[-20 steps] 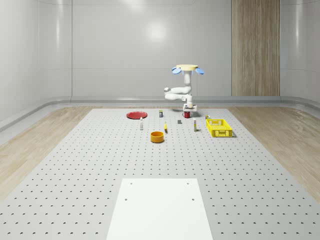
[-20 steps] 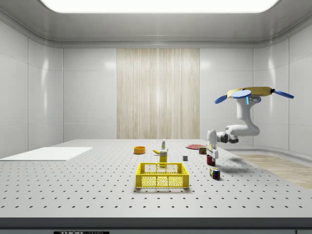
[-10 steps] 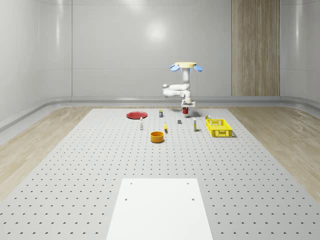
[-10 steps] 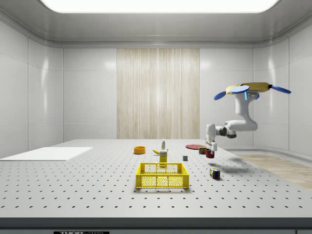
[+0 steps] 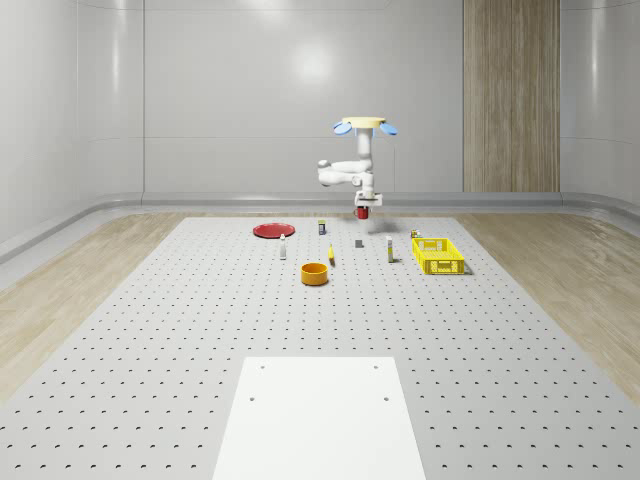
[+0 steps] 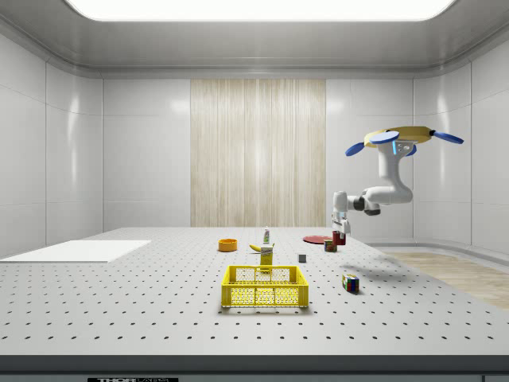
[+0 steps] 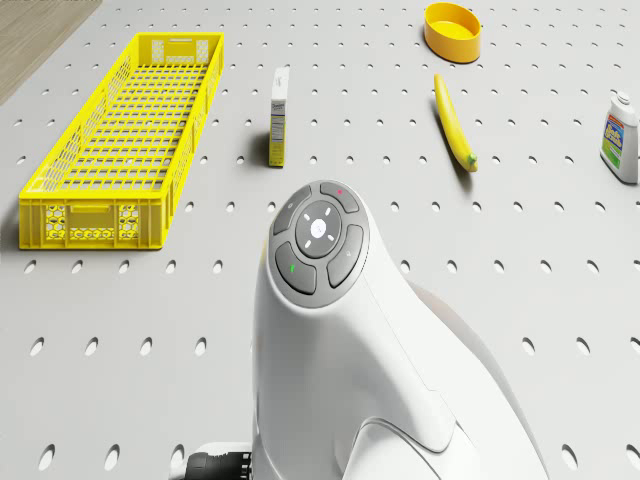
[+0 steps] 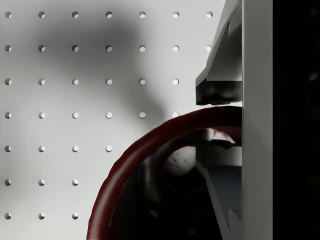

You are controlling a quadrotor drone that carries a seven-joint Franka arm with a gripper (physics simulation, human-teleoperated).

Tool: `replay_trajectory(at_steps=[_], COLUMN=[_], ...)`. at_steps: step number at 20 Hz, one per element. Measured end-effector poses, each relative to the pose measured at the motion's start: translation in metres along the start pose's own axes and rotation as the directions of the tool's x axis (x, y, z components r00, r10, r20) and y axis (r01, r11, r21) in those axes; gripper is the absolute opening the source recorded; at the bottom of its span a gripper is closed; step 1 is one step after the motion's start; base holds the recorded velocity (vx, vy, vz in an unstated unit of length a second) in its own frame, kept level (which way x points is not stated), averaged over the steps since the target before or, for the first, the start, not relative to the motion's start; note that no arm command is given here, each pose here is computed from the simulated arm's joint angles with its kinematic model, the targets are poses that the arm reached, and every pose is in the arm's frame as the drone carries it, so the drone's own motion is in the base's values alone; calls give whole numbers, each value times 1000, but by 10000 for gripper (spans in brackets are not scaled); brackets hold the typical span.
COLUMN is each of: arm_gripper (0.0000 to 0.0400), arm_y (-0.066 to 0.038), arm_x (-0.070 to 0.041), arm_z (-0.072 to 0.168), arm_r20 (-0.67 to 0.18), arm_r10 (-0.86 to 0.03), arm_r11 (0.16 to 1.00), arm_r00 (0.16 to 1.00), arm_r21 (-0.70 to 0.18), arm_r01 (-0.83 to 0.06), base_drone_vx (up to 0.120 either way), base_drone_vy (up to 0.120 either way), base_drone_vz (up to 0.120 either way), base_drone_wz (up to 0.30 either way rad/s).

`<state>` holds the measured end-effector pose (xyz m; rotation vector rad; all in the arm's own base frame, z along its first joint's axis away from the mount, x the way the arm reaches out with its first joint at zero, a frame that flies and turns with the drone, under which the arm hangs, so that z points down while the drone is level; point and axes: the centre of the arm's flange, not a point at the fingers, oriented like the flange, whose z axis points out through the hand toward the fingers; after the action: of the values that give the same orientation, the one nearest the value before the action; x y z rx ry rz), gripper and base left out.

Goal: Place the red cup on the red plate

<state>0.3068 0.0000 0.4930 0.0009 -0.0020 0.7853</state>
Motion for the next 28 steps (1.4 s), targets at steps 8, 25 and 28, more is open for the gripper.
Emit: replay_trajectory(at_steps=[8, 25, 28], arm_gripper=[100, 100, 100], arm_y=[0, 0, 0], arm_x=[0, 0, 0], arm_z=[0, 0, 0], arm_r20=[0, 0, 0], arm_r10=[0, 0, 0], arm_r11=[1000, 1000, 1000], arm_r00=[1000, 1000, 1000], arm_r21=[0, 0, 0], arm_r01=[0, 0, 0], base_drone_vx=[0, 0, 0], base_drone_vy=[-120, -120, -120], base_drone_vz=[50, 0, 0], base_drone_wz=[0, 0, 0])
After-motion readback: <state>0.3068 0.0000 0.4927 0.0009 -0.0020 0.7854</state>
